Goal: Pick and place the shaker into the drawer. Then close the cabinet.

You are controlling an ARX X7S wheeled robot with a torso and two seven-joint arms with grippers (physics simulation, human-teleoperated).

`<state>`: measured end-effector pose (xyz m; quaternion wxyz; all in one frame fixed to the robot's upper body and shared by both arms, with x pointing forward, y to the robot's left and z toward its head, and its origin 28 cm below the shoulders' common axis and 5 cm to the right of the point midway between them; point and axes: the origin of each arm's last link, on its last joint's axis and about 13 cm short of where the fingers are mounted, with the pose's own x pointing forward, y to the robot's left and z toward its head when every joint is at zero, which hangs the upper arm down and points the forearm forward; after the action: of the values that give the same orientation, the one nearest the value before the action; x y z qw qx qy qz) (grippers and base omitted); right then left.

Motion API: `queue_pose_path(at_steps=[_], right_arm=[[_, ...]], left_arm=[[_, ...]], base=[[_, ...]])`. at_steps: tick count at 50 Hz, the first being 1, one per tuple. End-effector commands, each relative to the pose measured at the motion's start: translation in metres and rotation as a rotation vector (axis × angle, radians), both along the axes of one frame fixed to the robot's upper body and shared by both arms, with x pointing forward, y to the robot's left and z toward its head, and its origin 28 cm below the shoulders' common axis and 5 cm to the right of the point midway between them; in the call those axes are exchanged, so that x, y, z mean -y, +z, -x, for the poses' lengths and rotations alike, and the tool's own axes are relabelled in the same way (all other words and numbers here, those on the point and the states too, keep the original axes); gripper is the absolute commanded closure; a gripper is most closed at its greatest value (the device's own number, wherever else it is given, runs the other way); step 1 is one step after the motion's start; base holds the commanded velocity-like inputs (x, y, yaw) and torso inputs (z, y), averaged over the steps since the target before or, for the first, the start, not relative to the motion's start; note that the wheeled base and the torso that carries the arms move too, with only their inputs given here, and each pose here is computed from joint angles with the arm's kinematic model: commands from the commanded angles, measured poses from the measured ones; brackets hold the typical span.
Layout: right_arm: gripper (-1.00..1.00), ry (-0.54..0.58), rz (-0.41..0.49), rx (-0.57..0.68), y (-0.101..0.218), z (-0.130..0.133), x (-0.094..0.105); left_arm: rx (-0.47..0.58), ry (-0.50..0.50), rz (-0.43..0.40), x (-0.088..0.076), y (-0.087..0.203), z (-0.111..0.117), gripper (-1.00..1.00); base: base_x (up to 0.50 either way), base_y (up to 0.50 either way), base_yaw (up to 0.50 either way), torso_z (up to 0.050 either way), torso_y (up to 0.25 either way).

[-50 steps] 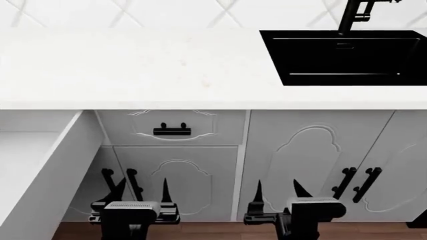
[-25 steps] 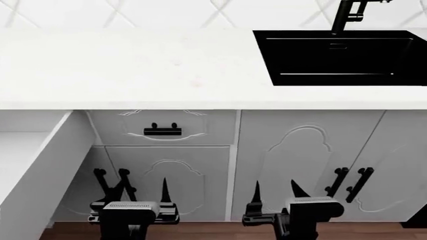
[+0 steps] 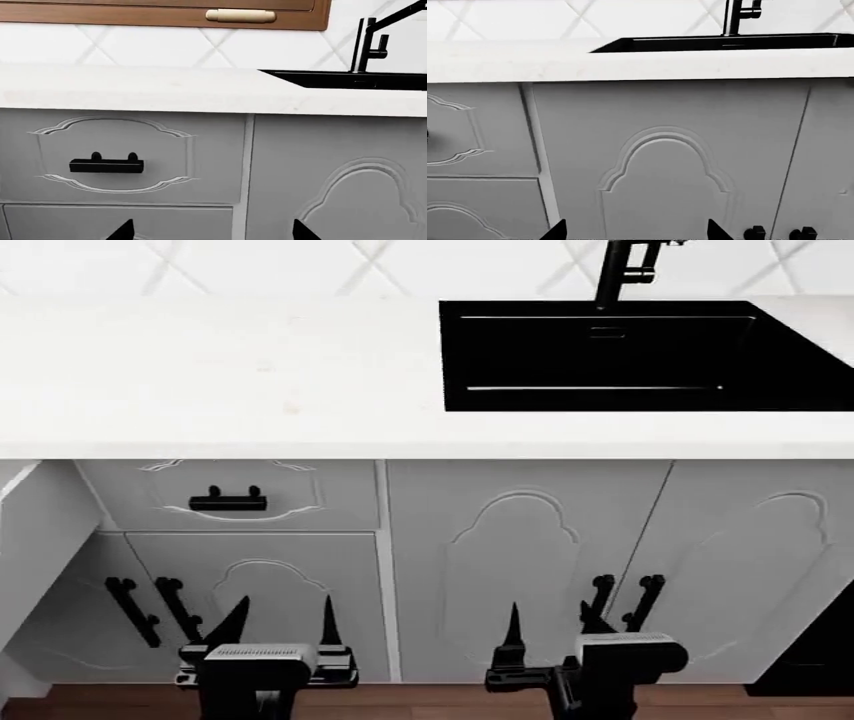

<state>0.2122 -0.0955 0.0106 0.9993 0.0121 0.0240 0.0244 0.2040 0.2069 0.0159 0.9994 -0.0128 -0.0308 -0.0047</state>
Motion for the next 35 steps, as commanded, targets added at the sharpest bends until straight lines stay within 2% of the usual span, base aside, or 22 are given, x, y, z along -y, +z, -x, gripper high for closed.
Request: queue_pose_path(at_steps=[1,35], right_arm=[[-1.0,0.003,-0.008,-0.006,0.0002,-0.0002,0.0002],[-1.0,0.009,-0.008,-0.009,0.0,0.0,0.0]], left_arm=[[-0.001,0.002,0.0,0.0001,0.0001,0.0,-1.0],[-0.002,0.005,0.0,0.0,-0.0003,0.0,-1.0]], base=[[0.0,-0.5,0.0,0.0,0.0],[0.0,-0.5,0.0,0.0,0.0]])
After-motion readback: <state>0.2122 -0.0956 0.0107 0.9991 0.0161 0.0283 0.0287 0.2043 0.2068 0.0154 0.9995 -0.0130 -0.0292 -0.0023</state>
